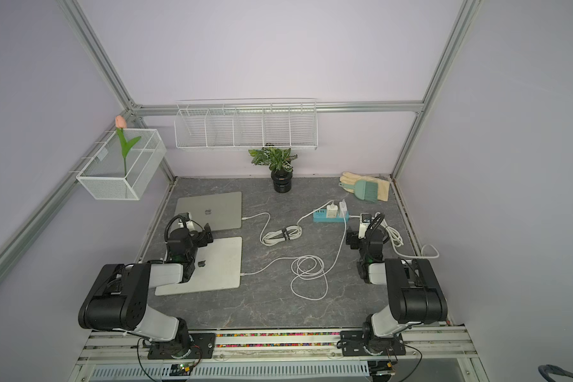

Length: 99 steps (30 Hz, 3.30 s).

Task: Unplug the laptop charger
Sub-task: Remove the charging cable from the laptop.

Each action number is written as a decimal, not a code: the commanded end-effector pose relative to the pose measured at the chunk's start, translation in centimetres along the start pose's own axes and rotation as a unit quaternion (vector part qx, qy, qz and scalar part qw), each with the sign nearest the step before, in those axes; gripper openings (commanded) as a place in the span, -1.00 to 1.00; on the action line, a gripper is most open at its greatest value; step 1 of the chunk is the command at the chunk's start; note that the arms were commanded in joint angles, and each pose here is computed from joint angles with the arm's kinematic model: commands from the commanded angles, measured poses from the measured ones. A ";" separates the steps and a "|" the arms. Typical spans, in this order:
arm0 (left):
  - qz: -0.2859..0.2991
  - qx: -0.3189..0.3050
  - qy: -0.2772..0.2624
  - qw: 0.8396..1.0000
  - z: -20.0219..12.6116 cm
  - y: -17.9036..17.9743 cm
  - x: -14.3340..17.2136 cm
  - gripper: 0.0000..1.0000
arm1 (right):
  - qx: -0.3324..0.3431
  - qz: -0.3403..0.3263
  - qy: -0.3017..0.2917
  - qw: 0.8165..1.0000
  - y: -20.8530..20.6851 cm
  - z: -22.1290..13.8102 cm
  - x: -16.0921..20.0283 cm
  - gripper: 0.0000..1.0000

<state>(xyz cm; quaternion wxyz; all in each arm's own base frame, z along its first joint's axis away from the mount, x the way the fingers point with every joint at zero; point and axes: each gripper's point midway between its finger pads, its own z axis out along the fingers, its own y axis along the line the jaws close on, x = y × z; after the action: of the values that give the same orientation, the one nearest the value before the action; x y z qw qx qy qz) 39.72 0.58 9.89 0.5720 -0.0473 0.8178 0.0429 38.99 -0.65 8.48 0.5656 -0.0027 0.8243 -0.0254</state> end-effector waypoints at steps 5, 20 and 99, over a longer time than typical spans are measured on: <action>-0.005 -0.007 -0.014 1.000 0.4 0.3 -1.5 0.99 | -0.005 0.001 -0.012 1.000 0.1 0.2 -0.9 0.78; 0.016 0.022 -0.032 0.999 -0.4 -0.5 -2.9 0.99 | 0.027 0.023 -0.012 0.999 -1.4 -1.0 -2.5 0.78; 0.051 -0.016 0.402 0.914 -9.1 -11.5 12.5 0.79 | -0.558 -0.487 0.076 0.668 38.6 -13.6 10.3 0.73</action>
<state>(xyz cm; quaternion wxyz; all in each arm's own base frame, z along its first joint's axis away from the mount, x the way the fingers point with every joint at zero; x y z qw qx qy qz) 29.67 -13.10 2.98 0.2199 -0.0304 0.9741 0.0431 24.61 38.40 3.43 0.3204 -0.6998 0.6176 0.1618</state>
